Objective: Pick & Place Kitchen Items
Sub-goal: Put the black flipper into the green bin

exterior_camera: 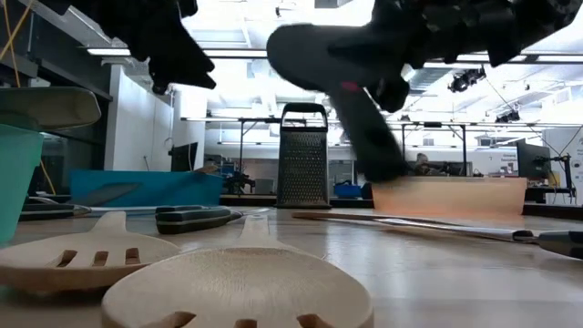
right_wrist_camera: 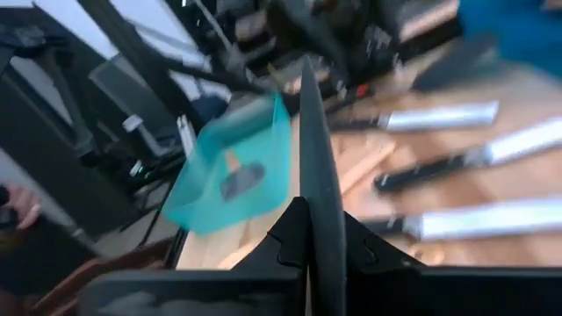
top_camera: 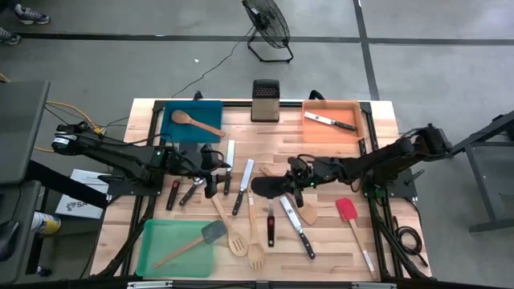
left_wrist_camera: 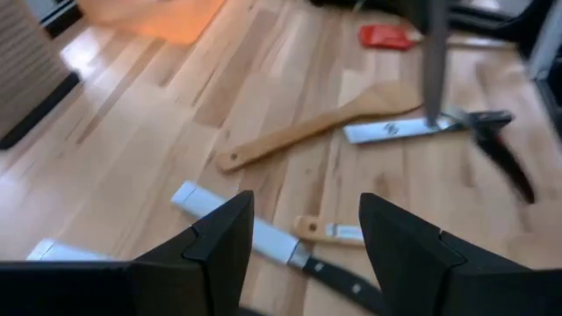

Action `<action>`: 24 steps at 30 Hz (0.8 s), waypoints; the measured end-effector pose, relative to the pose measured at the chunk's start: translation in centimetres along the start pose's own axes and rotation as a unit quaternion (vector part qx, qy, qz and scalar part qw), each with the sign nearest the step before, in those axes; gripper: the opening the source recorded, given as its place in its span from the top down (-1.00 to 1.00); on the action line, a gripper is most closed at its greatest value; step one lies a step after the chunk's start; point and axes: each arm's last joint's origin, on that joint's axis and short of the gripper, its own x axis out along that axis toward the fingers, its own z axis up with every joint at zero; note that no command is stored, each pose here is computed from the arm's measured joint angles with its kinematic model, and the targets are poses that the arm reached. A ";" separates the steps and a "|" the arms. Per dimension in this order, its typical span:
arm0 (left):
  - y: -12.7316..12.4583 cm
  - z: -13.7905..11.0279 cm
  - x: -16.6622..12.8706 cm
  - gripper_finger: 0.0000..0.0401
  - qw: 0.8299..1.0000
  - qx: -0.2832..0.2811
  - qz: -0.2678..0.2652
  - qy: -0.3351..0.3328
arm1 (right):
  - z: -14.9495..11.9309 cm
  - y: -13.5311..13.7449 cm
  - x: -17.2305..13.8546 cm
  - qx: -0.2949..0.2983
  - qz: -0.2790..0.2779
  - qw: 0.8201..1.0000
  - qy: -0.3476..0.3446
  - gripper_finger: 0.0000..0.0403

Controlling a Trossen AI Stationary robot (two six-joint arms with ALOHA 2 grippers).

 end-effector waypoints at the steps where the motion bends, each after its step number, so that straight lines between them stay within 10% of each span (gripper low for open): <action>1: 0.0 0.1 0.0 -0.02 1.000 0.002 -0.004 -0.005 | 0.4 0.0 -0.2 -0.007 -0.006 1.000 -0.010 0.98; 14: -0.8 1.0 1.8 -0.02 0.998 -0.003 -0.029 -0.061 | 4.4 -0.6 -2.7 -0.072 -0.114 0.981 -0.139 0.98; 24: -1.4 0.8 5.2 -0.02 0.987 0.114 0.012 -0.108 | 5.3 -1.3 -3.2 -0.054 -0.214 0.952 -0.214 0.98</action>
